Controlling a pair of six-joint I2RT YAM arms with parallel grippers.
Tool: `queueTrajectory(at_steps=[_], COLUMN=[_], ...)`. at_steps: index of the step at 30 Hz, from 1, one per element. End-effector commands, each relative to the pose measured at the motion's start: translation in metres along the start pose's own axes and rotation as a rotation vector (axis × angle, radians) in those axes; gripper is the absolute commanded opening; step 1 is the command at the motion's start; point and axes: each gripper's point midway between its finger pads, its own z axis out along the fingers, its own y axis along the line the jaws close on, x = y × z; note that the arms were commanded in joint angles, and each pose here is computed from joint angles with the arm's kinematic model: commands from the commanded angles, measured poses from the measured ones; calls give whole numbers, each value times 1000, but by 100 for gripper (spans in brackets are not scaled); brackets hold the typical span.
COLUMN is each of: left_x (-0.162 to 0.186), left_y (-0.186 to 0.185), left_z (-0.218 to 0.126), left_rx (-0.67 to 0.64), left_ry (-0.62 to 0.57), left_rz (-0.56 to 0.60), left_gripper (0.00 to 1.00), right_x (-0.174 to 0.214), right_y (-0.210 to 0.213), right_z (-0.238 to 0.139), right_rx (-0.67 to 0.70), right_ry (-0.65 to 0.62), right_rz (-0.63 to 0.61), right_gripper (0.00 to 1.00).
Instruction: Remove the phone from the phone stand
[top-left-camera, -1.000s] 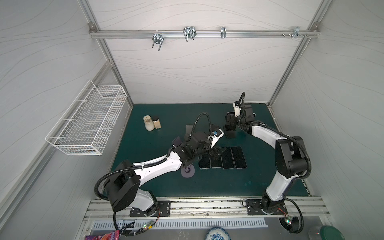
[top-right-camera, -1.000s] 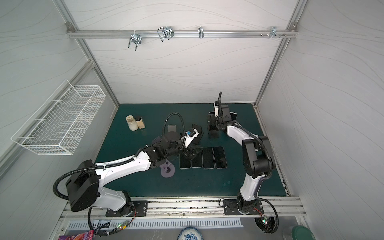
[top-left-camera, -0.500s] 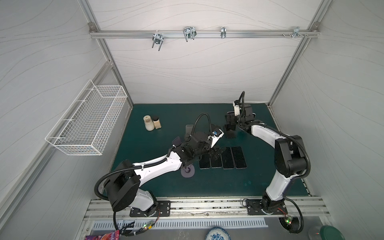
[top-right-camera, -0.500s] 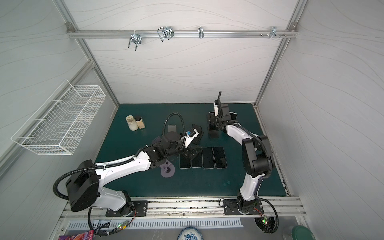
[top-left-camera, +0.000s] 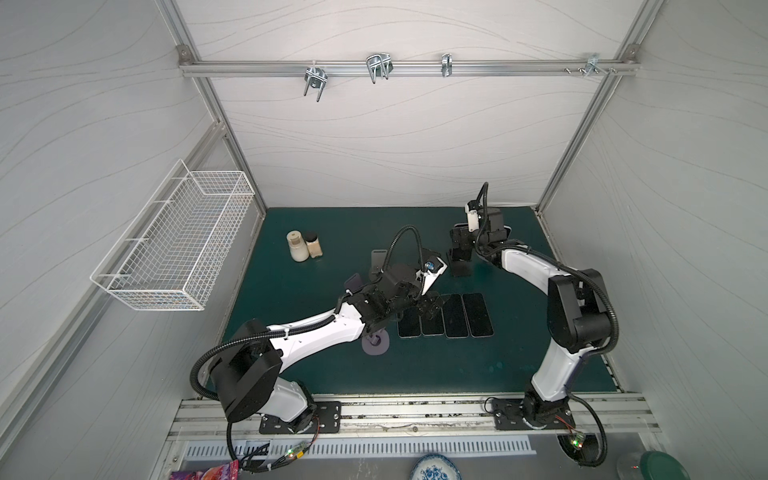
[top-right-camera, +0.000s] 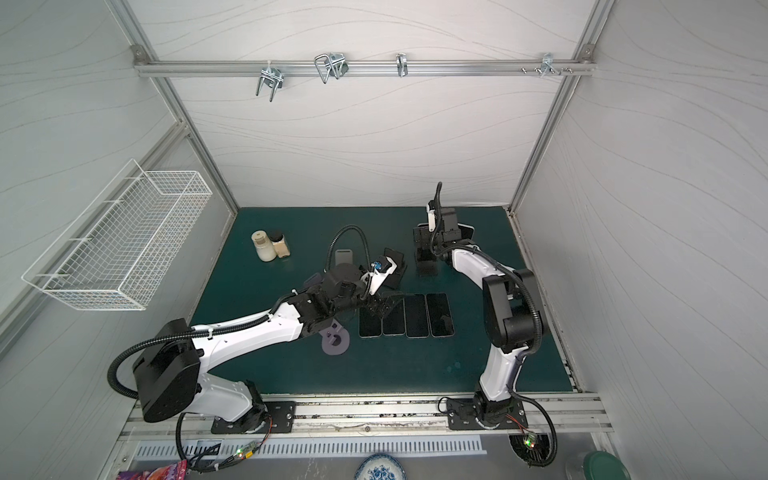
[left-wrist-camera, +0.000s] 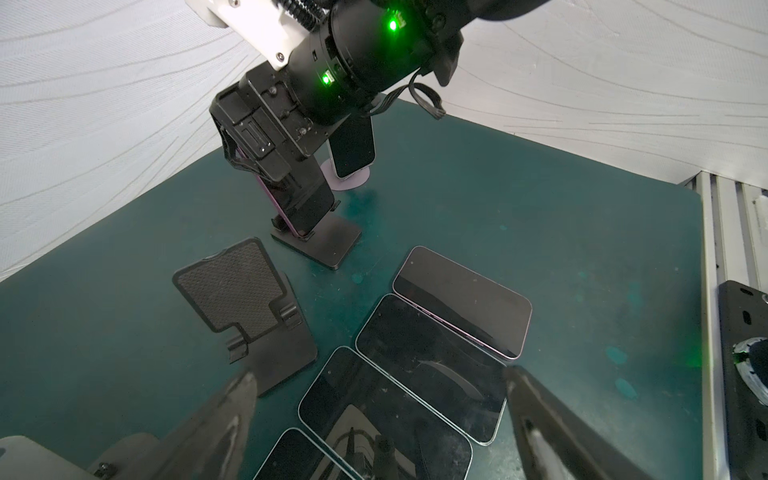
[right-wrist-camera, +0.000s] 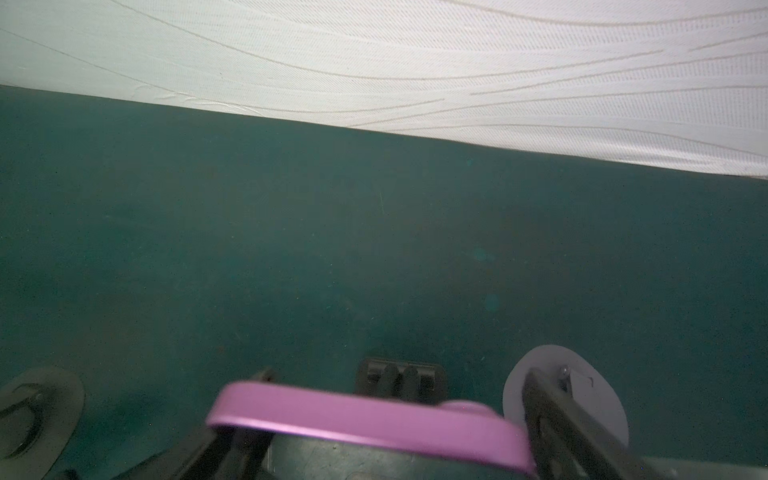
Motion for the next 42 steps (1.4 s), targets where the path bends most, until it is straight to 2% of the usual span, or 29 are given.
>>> queueTrajectory(at_steps=[1, 18, 42], left_x=[-23, -20, -24], left_y=[5, 6, 6], left_z=[1, 4, 0], left_rx=[-19, -26, -26], left_ry=[-55, -45, -53], left_rz=[14, 20, 20], left_gripper=[94, 94, 95], right_x=[-12, -14, -26], right_y=[2, 0, 4], right_z=[0, -7, -18], right_rx=[7, 21, -3], right_ry=[-24, -20, -33], right_rz=[-17, -28, -41], right_gripper=[92, 80, 74])
